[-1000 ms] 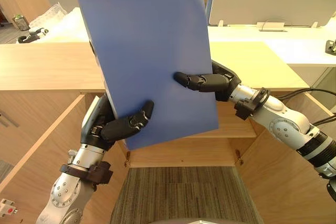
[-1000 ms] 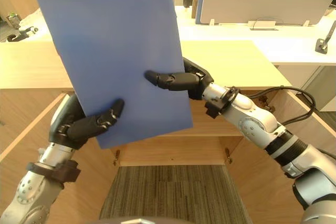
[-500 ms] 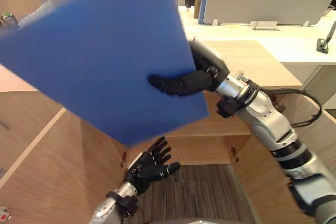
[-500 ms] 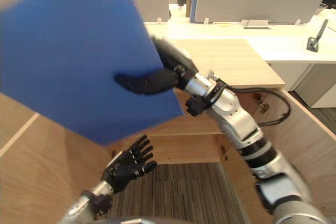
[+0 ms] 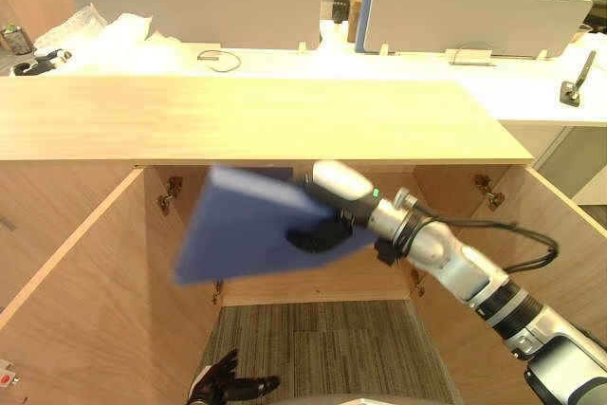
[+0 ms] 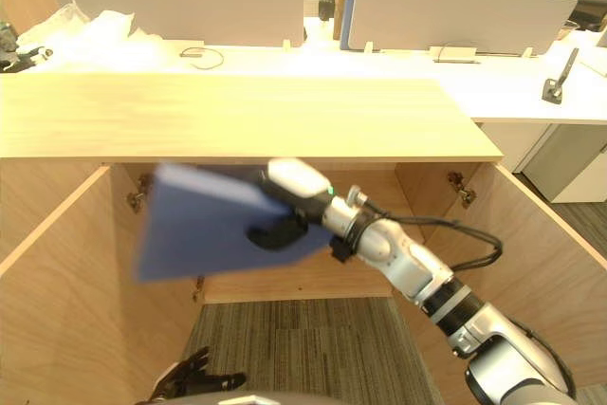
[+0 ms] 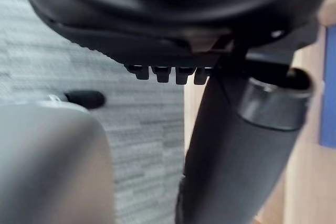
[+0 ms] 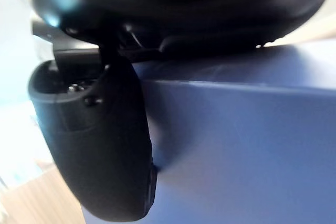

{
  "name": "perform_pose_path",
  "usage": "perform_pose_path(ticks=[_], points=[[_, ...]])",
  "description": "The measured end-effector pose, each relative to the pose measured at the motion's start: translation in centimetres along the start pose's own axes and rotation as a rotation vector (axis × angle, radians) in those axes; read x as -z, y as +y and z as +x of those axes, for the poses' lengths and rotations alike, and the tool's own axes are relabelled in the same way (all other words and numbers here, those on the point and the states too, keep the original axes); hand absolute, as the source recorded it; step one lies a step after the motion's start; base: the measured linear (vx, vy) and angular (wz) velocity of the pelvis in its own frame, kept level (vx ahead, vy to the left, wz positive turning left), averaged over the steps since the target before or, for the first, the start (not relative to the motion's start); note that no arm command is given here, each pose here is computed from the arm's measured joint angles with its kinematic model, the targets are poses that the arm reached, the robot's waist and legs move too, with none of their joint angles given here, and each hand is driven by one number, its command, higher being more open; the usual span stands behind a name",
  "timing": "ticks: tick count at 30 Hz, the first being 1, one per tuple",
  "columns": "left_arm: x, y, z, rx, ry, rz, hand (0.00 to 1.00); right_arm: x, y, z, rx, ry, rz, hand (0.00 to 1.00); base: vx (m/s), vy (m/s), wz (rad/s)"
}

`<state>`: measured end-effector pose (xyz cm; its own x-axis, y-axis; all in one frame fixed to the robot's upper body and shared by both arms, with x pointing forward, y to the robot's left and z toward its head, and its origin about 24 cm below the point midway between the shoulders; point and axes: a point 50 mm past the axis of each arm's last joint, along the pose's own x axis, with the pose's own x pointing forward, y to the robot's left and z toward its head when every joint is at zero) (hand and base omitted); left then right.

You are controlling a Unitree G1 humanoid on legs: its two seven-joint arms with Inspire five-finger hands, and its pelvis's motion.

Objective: Walk over to the cabinet, pick up the folder, carry it to the office cabinet, place the folder inside the office cabinet, then close the office cabinet door

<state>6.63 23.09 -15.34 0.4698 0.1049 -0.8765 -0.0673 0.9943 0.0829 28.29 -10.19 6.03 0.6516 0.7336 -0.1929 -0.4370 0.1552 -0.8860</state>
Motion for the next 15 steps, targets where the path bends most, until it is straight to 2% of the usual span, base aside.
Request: perform_pose_path(ticks=[2, 5, 8, 9, 10, 12, 13, 15], points=[[1.2, 0.6, -0.2, -0.053, 0.048, -0.031, 1.00, 2.3, 3.3, -0.5, -0.167, 0.123, -0.022, 0.00, 0.00, 0.015, -0.03], [1.4, 0.4, -0.2, -0.108, 0.051, -0.107, 1.00, 4.4, 6.1, -1.4, -0.319, 0.229, -0.029, 0.00, 0.03, 0.015, -0.10], [0.7, 0.0, 0.2, -0.114, 0.030, -0.112, 1.00, 5.2, 7.0, -0.7, -0.301, 0.312, 0.056, 0.00, 0.00, 0.021, -0.15], [0.3, -0.3, 0.3, -0.113, 0.022, -0.116, 1.00, 5.7, 6.8, -0.4, -0.242, 0.360, 0.154, 0.00, -0.04, 0.033, -0.14], [-0.3, -0.7, 0.6, -0.106, 0.005, -0.123, 1.00, 7.0, 6.1, 0.0, -0.071, 0.469, 0.426, 0.00, -0.04, 0.028, -0.07], [-0.8, -1.0, 0.7, -0.101, -0.015, -0.137, 1.00, 7.8, 5.6, 0.3, 0.142, 0.541, 0.745, 0.00, -0.05, 0.033, -0.04], [-1.2, -1.2, 0.8, -0.102, -0.033, -0.159, 1.00, 8.1, 4.8, 0.5, 0.277, 0.552, 0.912, 0.00, -0.07, 0.045, -0.19], [-2.9, -1.7, 1.0, -0.093, -0.100, -0.193, 1.00, 8.3, 1.0, 2.1, 0.588, 0.487, 1.259, 0.00, -0.12, 0.057, -0.37]])
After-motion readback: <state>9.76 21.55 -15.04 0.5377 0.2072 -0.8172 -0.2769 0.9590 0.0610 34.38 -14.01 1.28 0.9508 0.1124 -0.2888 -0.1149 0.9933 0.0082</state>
